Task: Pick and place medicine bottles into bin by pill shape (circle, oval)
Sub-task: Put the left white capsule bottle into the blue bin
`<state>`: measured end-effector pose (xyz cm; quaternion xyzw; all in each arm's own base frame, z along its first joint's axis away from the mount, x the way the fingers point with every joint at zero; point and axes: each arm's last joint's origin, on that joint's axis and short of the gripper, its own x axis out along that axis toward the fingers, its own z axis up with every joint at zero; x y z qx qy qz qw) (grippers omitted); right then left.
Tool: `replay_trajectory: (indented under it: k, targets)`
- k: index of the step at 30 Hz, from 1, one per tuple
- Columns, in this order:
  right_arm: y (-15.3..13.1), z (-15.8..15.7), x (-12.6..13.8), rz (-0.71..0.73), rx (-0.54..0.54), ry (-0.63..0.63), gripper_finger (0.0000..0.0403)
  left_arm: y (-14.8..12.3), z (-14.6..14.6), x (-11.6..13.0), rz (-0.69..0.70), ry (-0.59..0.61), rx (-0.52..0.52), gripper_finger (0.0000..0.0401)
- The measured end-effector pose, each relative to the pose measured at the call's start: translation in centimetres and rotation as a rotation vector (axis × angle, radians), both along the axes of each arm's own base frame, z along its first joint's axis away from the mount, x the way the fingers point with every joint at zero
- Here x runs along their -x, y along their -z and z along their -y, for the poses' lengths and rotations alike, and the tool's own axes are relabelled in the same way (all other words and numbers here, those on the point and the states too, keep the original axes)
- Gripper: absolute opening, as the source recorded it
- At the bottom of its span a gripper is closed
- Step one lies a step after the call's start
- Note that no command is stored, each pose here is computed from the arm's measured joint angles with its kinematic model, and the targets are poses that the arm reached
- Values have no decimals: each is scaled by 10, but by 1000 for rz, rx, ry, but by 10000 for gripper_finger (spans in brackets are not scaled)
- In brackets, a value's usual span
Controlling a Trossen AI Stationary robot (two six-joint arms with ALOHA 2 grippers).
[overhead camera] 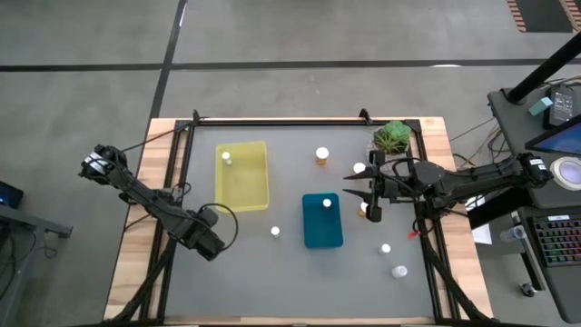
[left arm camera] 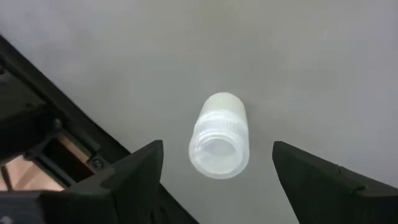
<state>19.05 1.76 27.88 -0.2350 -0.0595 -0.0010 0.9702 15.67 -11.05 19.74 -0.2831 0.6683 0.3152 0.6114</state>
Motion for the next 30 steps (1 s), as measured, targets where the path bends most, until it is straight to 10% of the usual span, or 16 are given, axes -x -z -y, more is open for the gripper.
replay_trajectory:
  k: [10,30]
  targets:
    - [0,0,0,0,-2,0,130,7,1,0,22,3,16,277]
    - [0,0,0,0,2,1,130,7,1,0,17,23,27,118]
